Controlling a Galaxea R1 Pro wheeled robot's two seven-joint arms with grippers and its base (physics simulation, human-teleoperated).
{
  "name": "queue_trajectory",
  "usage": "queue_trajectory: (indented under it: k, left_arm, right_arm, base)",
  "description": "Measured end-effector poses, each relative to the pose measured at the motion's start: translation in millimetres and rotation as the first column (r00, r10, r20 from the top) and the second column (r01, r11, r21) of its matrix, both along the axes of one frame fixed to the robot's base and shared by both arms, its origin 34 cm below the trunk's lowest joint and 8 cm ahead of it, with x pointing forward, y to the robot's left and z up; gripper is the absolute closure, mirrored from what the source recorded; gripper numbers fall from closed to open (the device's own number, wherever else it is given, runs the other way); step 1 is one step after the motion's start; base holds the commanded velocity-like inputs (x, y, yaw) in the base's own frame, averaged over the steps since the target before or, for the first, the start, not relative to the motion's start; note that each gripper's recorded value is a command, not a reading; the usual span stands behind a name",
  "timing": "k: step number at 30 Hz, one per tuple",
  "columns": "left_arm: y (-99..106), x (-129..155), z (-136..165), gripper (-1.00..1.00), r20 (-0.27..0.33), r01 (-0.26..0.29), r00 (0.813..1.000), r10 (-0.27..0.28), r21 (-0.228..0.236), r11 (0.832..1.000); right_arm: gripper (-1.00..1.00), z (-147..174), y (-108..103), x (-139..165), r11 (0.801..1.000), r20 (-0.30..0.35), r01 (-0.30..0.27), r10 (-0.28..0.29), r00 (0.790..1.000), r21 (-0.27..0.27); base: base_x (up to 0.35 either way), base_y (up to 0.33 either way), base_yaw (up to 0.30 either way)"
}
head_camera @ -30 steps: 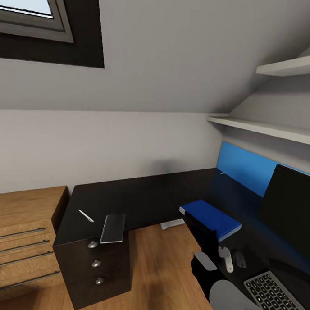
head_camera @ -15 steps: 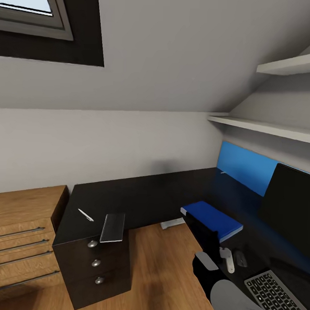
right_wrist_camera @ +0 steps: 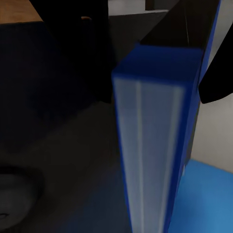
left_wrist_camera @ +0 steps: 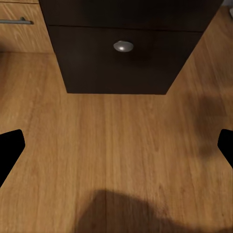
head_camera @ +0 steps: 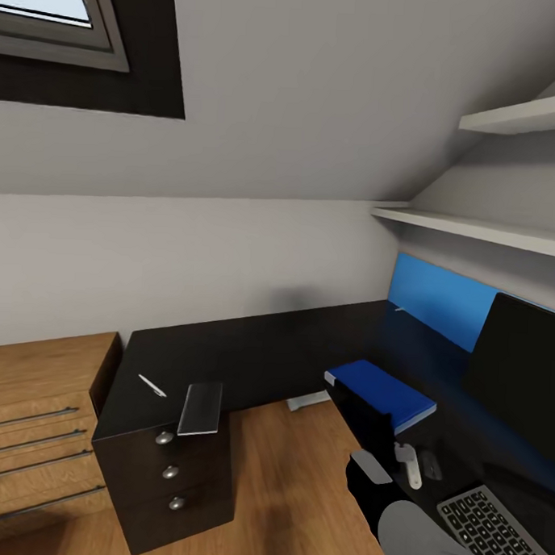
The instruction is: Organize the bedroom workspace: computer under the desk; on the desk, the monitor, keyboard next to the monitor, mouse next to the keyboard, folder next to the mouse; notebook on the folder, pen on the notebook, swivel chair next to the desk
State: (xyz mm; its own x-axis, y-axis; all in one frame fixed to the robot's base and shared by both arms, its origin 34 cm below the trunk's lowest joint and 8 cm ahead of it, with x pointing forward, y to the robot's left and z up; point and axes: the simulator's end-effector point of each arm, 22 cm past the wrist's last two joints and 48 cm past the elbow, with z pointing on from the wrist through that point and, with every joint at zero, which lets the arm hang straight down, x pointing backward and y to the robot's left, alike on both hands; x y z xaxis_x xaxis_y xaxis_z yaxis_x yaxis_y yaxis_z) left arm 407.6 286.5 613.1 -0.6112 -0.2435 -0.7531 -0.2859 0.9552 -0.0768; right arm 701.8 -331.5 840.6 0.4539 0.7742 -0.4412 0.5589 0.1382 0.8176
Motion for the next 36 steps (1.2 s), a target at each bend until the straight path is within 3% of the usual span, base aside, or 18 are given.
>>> queue_trajectory:
  k: [36]
  left_arm:
    - [2,1,-11,-1.00,-0.001,-0.005,1.000,0.005,0.003,1.000]
  right_arm:
    - [1.00,-23,-3,-8,0.999,-0.052,0.037,-0.035,0.998,0.032]
  base:
    - [0.012,-0.010,0.000]
